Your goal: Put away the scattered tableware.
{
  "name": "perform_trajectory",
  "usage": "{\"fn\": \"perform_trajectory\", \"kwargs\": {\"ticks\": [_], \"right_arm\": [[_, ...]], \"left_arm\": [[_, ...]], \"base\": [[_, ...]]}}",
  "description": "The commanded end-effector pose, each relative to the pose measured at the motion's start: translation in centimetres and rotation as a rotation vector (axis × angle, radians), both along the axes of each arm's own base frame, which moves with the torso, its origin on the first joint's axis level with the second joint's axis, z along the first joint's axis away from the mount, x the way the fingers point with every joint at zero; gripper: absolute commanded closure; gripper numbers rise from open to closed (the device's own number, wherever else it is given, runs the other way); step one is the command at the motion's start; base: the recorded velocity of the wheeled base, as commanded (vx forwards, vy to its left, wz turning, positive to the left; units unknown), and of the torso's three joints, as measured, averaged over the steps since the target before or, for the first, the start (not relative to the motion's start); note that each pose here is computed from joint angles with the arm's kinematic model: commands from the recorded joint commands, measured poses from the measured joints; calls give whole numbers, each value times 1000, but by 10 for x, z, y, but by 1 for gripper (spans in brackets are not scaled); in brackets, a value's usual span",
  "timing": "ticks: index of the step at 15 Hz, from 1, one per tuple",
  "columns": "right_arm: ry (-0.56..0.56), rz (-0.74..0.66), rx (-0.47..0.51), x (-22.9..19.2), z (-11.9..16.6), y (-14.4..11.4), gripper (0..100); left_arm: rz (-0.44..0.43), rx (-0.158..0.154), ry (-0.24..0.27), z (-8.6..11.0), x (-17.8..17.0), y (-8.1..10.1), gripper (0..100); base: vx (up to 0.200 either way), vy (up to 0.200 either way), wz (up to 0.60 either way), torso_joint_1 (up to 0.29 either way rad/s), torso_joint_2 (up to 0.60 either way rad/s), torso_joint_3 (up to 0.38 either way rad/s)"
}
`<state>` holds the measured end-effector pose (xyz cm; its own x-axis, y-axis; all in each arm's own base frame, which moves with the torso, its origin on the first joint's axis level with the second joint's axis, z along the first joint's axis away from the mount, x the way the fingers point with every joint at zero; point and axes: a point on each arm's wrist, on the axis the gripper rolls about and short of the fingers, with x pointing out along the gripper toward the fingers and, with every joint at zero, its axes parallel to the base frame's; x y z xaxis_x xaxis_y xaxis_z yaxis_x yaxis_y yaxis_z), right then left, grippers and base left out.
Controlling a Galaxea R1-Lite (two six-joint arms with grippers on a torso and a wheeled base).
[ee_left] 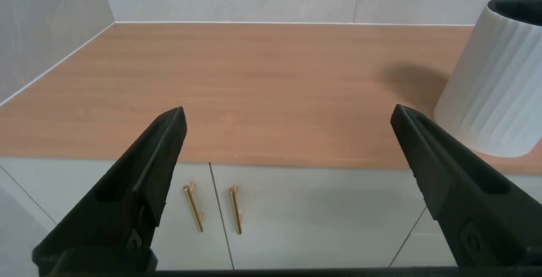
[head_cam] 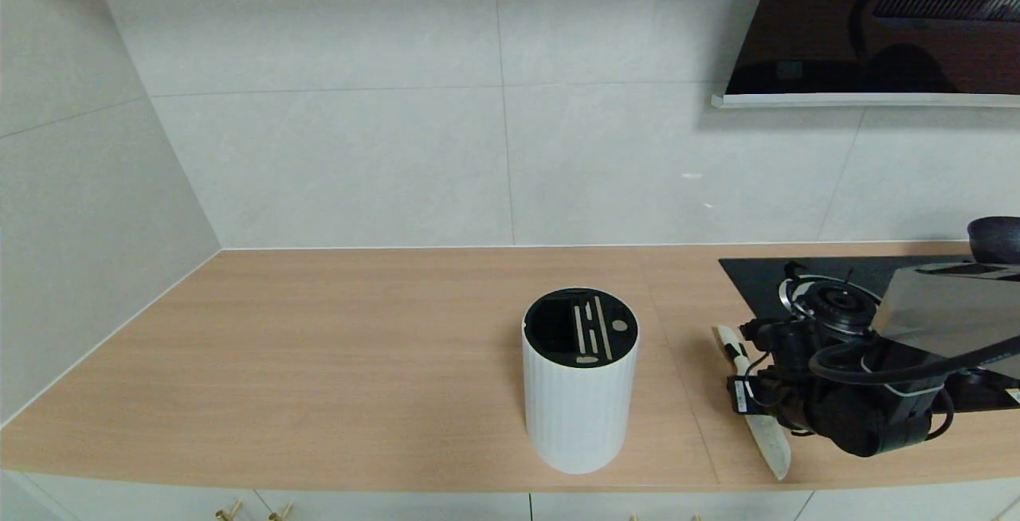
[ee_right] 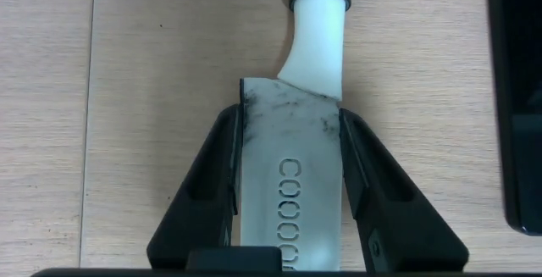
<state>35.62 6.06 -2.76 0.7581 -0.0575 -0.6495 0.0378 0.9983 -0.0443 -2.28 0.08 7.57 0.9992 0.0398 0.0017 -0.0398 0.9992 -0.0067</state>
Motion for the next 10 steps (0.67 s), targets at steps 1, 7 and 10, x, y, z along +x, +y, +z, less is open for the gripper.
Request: {"fn": "perform_trajectory", "kwargs": {"ticks": [1,7,10], "right_arm": [[-91,2,18,-5,38,-1,100],[-282,69,43,-43,118,10,100],[-388,147,52,-74,157,23,100]], "left_arm": [[0,0,0,0,0,0,0],[0,7,-1,0,0,0,0],[3,7,-13,2,0,0,0]], "base": [[0,0,0,0,0,0],[0,0,0,0,0,0],[0,0,0,0,0,0]]}}
